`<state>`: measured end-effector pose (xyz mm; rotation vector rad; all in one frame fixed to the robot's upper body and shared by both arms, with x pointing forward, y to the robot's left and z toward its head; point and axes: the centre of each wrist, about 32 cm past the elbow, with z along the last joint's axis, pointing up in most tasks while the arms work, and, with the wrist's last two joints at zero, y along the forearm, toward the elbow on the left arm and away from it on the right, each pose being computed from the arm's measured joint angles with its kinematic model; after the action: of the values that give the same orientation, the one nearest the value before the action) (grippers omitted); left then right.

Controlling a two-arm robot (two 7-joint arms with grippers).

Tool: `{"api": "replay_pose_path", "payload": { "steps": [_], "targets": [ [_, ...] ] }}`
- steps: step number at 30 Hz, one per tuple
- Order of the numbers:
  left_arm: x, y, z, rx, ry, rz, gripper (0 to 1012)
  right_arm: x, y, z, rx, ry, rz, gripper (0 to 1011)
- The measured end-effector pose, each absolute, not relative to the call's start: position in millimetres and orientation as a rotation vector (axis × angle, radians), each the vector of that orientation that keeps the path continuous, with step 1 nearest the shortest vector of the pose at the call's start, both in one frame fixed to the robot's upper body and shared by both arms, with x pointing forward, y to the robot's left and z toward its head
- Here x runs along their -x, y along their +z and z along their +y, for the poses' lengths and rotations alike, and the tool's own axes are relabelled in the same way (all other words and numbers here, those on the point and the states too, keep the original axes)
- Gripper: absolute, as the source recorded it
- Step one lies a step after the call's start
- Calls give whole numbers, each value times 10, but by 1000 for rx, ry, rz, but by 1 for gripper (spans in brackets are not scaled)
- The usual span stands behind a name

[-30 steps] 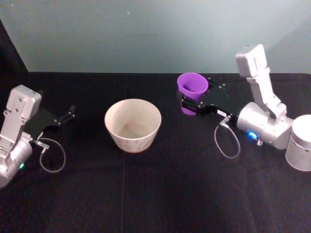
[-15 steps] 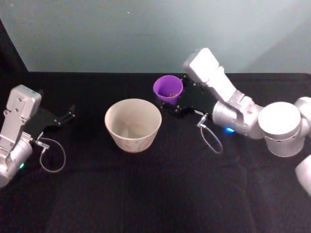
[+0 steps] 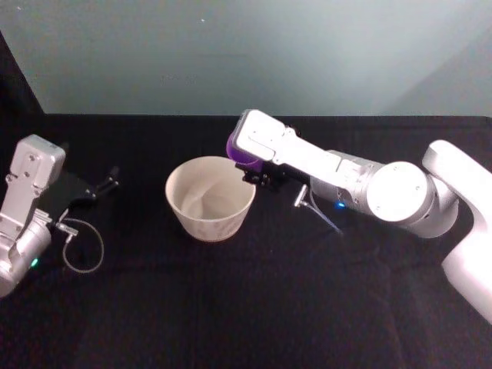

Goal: Pick up the cup and pour the mung beans from the cup into the bowl.

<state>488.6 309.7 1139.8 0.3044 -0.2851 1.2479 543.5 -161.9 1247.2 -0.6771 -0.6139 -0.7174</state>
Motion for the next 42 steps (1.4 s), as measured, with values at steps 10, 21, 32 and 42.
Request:
{"api": "replay_pose_path", "payload": {
  "steps": [10,21,32,42],
  "targets": [
    [-4886,11398,3096,-304,1248,-285,1000,-5454,12545,-1415,802,-671,-744,721],
    [-4886,11398,3097,-304,1248,-285,1000,-5446,12539,-1198,910,-628,-886,721],
    [-4886,11398,3097,-305,1248,-285,1000,-5412,12524,-1031,996,-612,-976,721],
    [-4886,11398,3097,-304,1248,-285,1000,-5376,12537,-906,1058,-604,-1030,722]
  ]
}}
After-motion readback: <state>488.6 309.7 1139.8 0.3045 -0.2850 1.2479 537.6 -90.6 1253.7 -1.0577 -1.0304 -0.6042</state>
